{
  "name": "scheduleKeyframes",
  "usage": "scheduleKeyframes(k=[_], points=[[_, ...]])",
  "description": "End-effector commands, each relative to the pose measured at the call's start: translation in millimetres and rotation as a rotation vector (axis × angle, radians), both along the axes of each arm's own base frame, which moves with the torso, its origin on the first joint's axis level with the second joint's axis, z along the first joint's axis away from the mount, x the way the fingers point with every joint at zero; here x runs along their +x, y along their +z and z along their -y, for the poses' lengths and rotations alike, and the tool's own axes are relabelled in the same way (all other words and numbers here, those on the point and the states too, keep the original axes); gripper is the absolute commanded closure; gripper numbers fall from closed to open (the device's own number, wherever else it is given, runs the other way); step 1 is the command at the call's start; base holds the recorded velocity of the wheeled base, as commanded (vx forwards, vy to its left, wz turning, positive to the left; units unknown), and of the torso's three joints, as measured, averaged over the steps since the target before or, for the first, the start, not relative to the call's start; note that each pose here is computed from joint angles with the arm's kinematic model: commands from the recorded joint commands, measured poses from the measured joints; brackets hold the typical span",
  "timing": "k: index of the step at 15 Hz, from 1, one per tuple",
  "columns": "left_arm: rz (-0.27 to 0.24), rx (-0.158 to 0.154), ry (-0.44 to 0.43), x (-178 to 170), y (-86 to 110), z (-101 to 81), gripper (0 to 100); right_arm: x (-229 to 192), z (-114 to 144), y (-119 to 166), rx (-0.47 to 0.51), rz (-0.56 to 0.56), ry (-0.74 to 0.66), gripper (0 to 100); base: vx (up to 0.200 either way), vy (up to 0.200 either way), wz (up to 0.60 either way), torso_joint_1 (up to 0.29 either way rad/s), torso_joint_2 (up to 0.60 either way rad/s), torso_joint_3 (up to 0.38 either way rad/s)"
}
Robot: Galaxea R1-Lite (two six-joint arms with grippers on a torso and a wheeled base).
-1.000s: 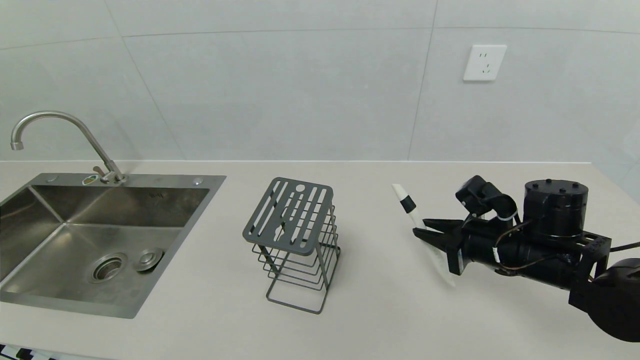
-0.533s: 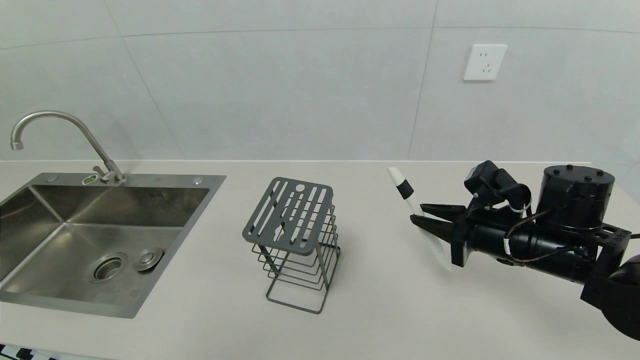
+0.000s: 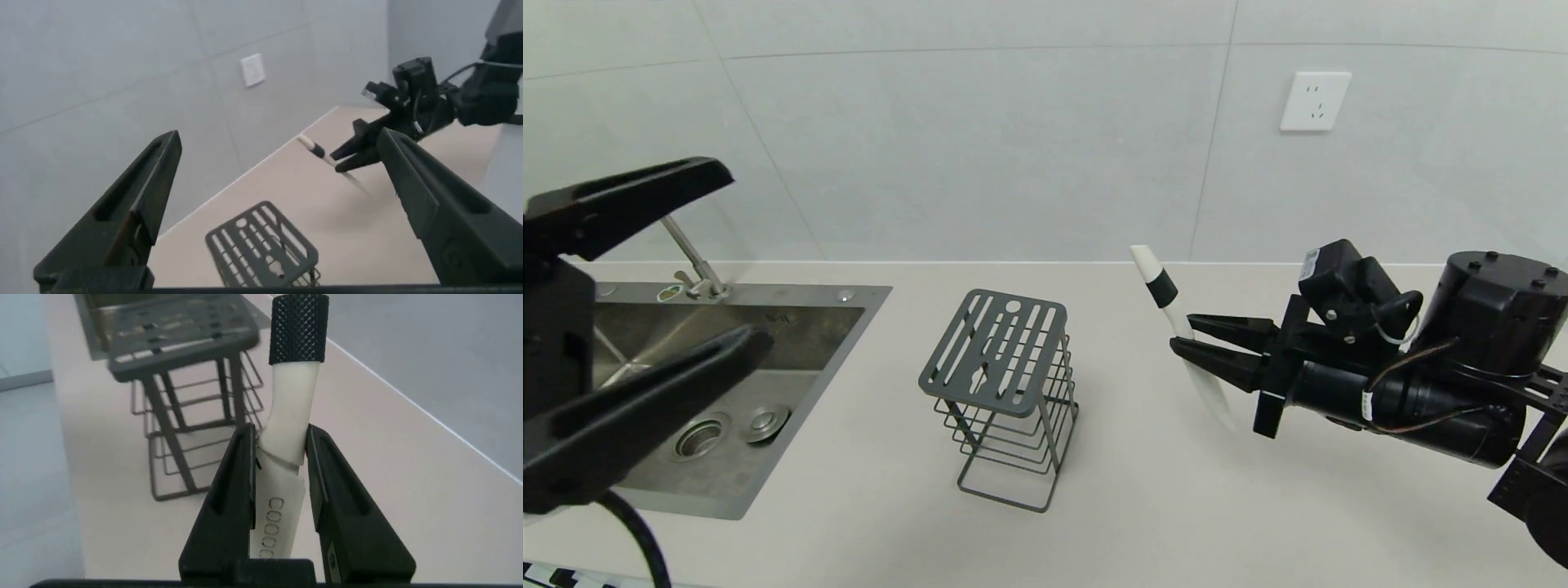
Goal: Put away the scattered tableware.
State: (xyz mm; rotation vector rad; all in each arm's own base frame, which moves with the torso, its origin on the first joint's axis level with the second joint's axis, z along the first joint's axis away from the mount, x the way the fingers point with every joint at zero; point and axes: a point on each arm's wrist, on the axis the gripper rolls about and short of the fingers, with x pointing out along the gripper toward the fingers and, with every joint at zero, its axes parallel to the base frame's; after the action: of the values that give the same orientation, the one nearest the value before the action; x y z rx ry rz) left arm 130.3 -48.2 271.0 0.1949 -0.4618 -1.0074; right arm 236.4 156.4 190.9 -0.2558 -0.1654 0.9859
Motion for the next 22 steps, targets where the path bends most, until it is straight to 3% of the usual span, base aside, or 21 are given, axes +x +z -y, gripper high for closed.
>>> scheduleKeyframes(k=[1,3,4,8,10,13,14,16,18,21,22], points=[[-0.081,0.040,-0.040,30,-18.8,7.9,0,-10,3,13,0.024,0.039,0.008,100,0.000,0.000,0.00,0.000,0.00,0.000],[-0.060,0.080,-0.110,33,-23.3,9.9,0,-15,6,17,0.033,0.051,0.008,100,0.000,0.000,0.00,0.000,0.00,0.000],[-0.063,0.086,-0.127,33,-24.2,10.0,0,-15,7,17,0.034,0.052,0.008,100,0.000,0.000,0.00,0.000,0.00,0.000],[-0.111,0.123,-0.223,40,-34.4,13.4,0,-17,7,22,0.053,0.074,0.047,100,0.000,0.000,0.00,0.000,0.00,0.000],[-0.135,0.160,-0.364,46,-40.8,23.9,0,-18,6,24,0.079,0.082,0.084,100,0.000,0.000,0.00,0.000,0.00,0.000],[-0.157,0.176,-0.483,63,-45.0,54.6,0,-25,6,28,0.095,0.123,0.151,100,0.000,0.000,0.00,0.000,0.00,0.000],[-0.158,0.177,-0.490,64,-45.1,57.0,0,-27,5,28,0.097,0.125,0.158,100,0.000,0.000,0.00,0.000,0.00,0.000],[-0.186,0.158,-0.460,81,-49.0,86.3,0,-41,4,27,0.113,0.130,0.196,100,0.000,0.000,0.00,0.000,0.00,0.000],[-0.195,0.155,-0.457,95,-55.7,101.0,0,-46,7,33,0.126,0.153,0.196,100,0.000,0.000,0.00,0.000,0.00,0.000],[-0.137,0.136,-0.484,112,-58.4,121.4,0,-57,15,28,0.124,0.154,0.212,100,0.000,0.000,0.00,0.000,0.00,0.000],[-0.124,0.111,-0.515,116,-58.2,132.5,0,-60,17,26,0.124,0.154,0.215,100,0.000,0.000,0.00,0.000,0.00,0.000]])
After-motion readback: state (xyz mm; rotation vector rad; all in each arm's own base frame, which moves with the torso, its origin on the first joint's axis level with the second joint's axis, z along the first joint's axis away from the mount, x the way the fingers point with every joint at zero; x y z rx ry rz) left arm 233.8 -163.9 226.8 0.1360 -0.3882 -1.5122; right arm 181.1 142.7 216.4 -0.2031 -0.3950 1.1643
